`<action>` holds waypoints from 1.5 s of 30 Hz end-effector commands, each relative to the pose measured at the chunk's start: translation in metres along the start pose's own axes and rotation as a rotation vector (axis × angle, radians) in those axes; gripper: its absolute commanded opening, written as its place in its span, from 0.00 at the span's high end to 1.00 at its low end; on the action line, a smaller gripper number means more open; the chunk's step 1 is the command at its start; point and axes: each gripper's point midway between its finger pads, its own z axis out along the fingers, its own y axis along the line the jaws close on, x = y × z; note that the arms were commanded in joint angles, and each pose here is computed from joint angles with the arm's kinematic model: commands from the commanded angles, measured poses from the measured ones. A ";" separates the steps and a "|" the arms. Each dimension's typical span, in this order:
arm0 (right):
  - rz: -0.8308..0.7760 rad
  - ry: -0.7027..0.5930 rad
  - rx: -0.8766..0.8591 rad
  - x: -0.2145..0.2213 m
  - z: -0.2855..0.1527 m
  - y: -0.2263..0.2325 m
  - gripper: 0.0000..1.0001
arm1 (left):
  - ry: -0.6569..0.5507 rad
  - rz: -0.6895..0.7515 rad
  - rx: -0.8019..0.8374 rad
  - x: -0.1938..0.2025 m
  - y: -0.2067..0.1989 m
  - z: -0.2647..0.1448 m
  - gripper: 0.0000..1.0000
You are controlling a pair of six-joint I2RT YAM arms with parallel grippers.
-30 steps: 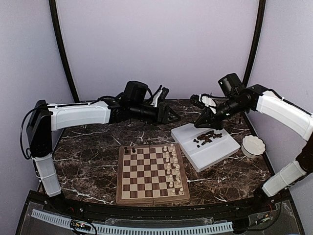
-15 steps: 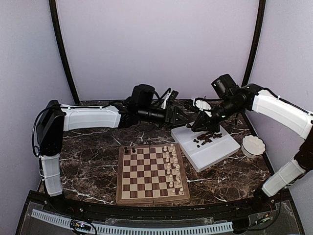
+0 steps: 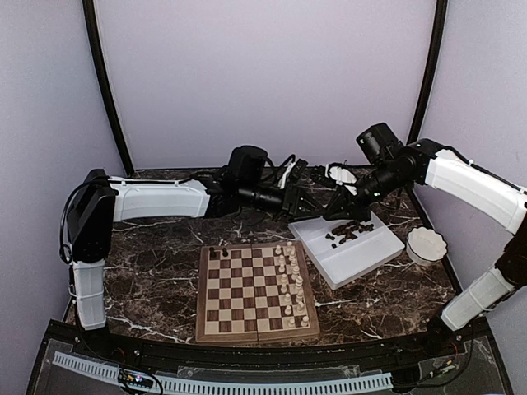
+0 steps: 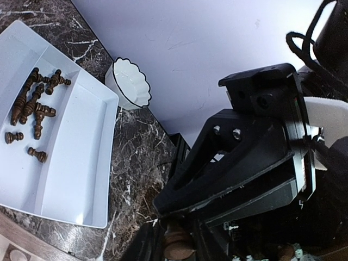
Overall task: Set up the chess pieces on the board
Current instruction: Pass from the right arm to the left, then pass from the left arm to the right
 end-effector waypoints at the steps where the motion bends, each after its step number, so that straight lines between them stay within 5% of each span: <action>1: -0.006 -0.028 0.006 -0.010 -0.004 0.002 0.90 | 0.004 0.029 0.052 -0.004 -0.019 0.000 0.78; 6: 0.101 -0.277 -0.018 -0.031 -0.061 -0.012 0.64 | -0.067 0.086 0.126 -0.013 -0.039 -0.009 0.84; 10: 0.248 -0.446 -0.154 -0.035 -0.094 -0.022 0.52 | -0.120 0.125 0.192 -0.018 -0.054 -0.015 0.85; 26: 0.650 -0.575 -0.468 -0.028 -0.065 -0.027 0.46 | -0.317 0.197 0.329 -0.042 -0.082 -0.034 0.86; 45: 0.641 -0.575 -0.572 -0.042 -0.057 -0.013 0.70 | -0.308 0.183 0.331 -0.042 -0.079 -0.026 0.86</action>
